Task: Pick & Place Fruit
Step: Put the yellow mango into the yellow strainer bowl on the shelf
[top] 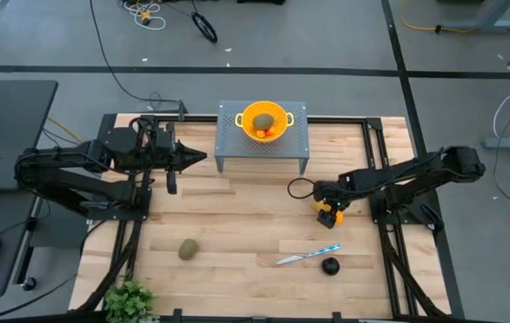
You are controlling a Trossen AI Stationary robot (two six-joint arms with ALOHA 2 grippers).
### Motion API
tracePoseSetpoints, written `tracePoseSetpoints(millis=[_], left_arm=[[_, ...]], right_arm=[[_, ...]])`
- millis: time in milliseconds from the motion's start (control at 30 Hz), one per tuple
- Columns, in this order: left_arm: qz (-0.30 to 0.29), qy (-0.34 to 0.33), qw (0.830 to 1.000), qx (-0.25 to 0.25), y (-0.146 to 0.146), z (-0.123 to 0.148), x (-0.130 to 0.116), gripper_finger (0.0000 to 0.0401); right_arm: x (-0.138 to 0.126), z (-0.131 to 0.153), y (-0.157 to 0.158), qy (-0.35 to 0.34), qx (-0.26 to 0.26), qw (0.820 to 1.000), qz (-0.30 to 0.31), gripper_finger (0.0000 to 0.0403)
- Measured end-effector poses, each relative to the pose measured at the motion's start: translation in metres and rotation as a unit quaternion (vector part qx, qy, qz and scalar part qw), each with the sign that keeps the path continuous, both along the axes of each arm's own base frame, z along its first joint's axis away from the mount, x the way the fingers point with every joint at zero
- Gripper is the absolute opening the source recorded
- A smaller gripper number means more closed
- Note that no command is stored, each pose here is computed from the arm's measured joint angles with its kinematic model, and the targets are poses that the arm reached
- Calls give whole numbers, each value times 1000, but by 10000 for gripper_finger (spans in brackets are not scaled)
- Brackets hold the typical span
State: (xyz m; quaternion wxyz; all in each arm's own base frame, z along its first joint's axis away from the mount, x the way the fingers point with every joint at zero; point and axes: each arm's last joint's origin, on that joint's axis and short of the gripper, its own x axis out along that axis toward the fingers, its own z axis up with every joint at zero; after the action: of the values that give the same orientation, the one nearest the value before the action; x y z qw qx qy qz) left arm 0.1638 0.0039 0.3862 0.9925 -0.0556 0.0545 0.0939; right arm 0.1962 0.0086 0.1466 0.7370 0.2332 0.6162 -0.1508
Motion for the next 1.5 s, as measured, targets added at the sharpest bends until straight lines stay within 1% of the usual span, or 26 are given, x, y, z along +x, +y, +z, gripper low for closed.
tracePoseSetpoints(millis=[133,367,467,833,967,1100,1233,1400,1500], left_arm=[[0,0,1000,0,0,0,0,4],[0,0,1000,0,0,0,0,4],[0,0,1000,0,0,0,0,4],[0,0,1000,0,0,0,0,4],[0,0,1000,0,0,0,0,4],[0,0,1000,0,0,0,0,4],[0,0,1000,0,0,0,0,4],[0,-1,1000,-1,0,0,0,4],[0,-1,1000,-1,0,0,0,4]], right_arm=[[2,-4,1,8,12,1000,2,311],[2,-4,1,7,12,1000,2,269],[2,-4,1,7,12,1000,2,258],[2,-4,1,7,12,1000,3,252],[2,-3,1,5,20,1000,21,251],[12,10,2,-21,26,998,60,251],[25,27,3,-57,15,993,99,251],[38,47,2,-97,-7,987,132,251],[43,55,3,-112,-14,982,148,251]])
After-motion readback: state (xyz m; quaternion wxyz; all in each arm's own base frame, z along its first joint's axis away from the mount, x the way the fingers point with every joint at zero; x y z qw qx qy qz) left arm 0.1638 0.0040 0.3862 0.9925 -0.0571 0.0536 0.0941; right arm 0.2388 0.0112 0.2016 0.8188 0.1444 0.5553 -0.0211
